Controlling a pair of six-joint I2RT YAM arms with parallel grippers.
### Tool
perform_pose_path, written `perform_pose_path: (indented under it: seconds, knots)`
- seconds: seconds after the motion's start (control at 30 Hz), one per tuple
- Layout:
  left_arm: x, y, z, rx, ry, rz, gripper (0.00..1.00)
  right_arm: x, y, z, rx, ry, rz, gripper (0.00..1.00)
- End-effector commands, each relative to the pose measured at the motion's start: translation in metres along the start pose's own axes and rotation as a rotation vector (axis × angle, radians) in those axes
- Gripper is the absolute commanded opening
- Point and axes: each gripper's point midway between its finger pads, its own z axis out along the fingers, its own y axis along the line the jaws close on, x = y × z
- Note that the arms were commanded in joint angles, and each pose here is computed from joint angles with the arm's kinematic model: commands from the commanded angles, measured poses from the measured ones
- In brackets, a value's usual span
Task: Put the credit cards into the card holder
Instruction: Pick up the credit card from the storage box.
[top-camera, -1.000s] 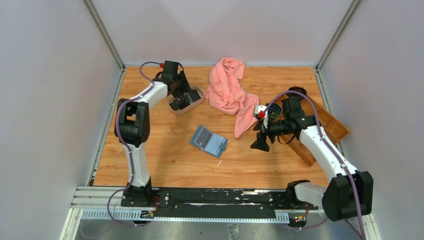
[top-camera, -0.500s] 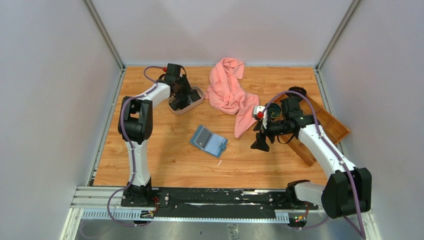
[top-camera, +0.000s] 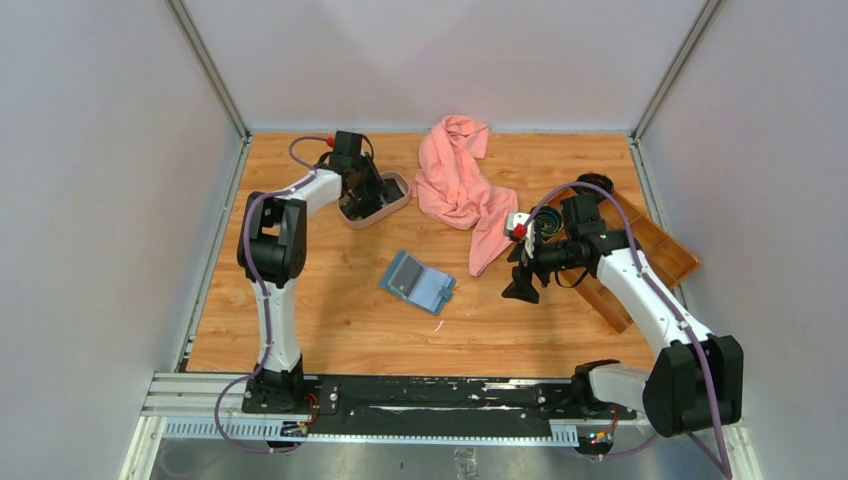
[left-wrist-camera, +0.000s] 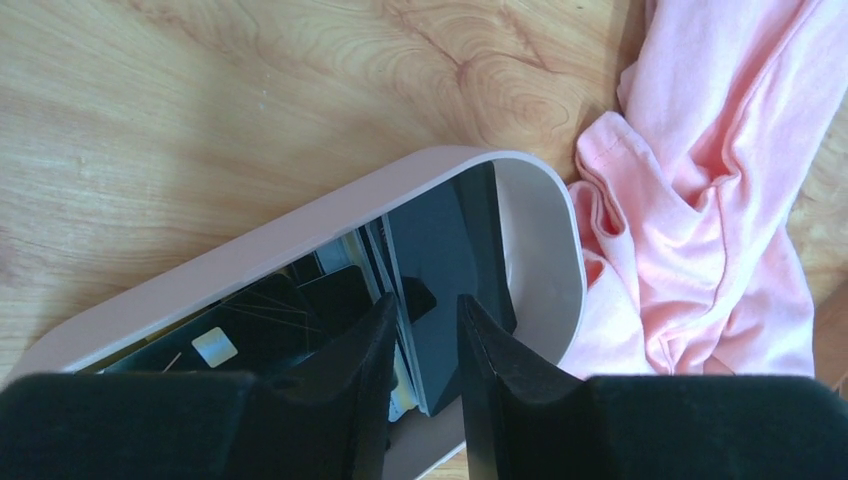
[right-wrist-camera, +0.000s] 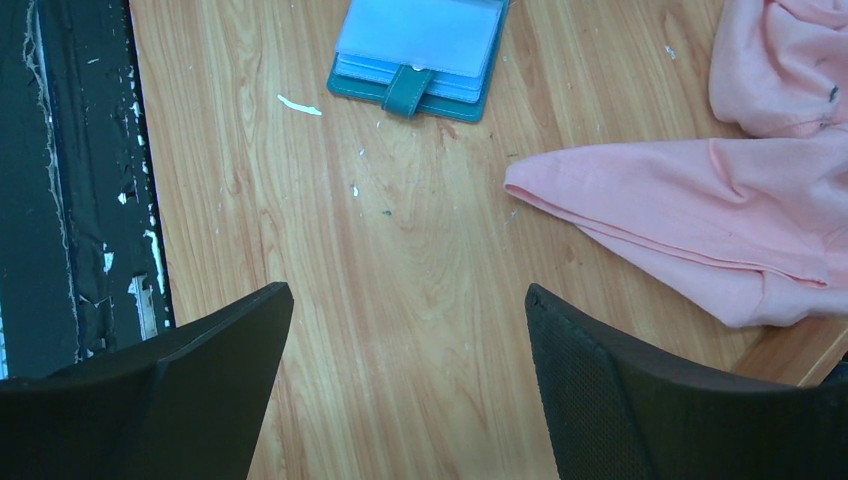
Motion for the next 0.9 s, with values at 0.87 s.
perform_pose_path:
  seconds: [0.87]
  knots:
    - [0.001, -0.050, -0.023, 0.291, -0.015, -0.032, 0.31, -0.001, 0.005, -0.001, -0.016, 0.015, -0.024, 0.90]
